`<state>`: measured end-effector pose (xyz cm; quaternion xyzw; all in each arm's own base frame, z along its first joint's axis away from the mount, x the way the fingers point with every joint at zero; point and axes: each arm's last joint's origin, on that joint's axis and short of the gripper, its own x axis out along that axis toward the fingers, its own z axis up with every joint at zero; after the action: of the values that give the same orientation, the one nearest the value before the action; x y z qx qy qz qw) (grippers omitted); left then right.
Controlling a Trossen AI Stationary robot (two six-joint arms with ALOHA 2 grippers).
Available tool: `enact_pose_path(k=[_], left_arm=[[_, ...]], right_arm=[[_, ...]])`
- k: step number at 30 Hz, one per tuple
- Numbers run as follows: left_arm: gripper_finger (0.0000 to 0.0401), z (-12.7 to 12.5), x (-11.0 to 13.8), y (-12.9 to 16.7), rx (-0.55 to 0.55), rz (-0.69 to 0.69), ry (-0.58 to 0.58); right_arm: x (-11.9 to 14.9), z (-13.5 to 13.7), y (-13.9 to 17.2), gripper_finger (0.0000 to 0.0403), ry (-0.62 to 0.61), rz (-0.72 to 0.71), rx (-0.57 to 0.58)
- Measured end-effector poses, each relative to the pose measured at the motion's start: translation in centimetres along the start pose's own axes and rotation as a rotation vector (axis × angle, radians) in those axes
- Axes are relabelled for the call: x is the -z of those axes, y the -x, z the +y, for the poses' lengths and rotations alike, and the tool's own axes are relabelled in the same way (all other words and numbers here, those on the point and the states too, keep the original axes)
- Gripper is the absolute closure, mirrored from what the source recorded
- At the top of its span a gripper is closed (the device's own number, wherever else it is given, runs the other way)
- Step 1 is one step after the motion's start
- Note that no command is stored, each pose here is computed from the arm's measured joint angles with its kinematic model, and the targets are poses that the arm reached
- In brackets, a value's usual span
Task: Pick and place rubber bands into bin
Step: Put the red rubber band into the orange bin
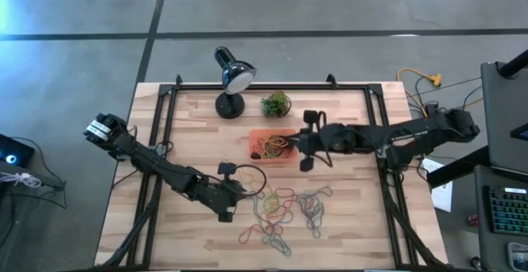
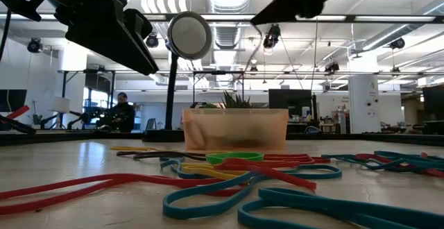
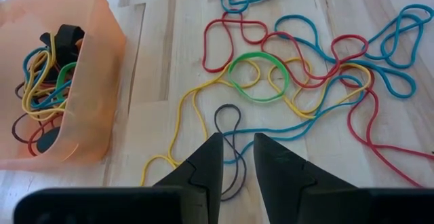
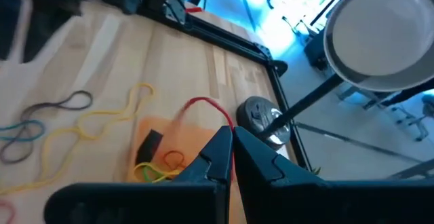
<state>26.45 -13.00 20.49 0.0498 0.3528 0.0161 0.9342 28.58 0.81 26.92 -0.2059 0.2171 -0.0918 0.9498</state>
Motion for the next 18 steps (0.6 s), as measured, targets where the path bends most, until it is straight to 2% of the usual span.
enact_pose_path(k=[11,16,18], left_arm=[[0.0333,0.0,-0.1,0.0,0.002,-0.009,-0.018],[0.0333,0.0,-0.1,0.0,0.003,-0.012,-0.018],[0.0333,0.0,-0.1,0.0,0.003,-0.013,-0.018]], right_arm=[[4.3,-0.2,-7.0,0.0394,-0.044,0.091,-0.043],[6.3,-0.2,-9.0,0.0394,-0.123,0.173,-0.037],[6.7,-0.2,-9.5,0.0394,-0.152,0.183,-0.079]])
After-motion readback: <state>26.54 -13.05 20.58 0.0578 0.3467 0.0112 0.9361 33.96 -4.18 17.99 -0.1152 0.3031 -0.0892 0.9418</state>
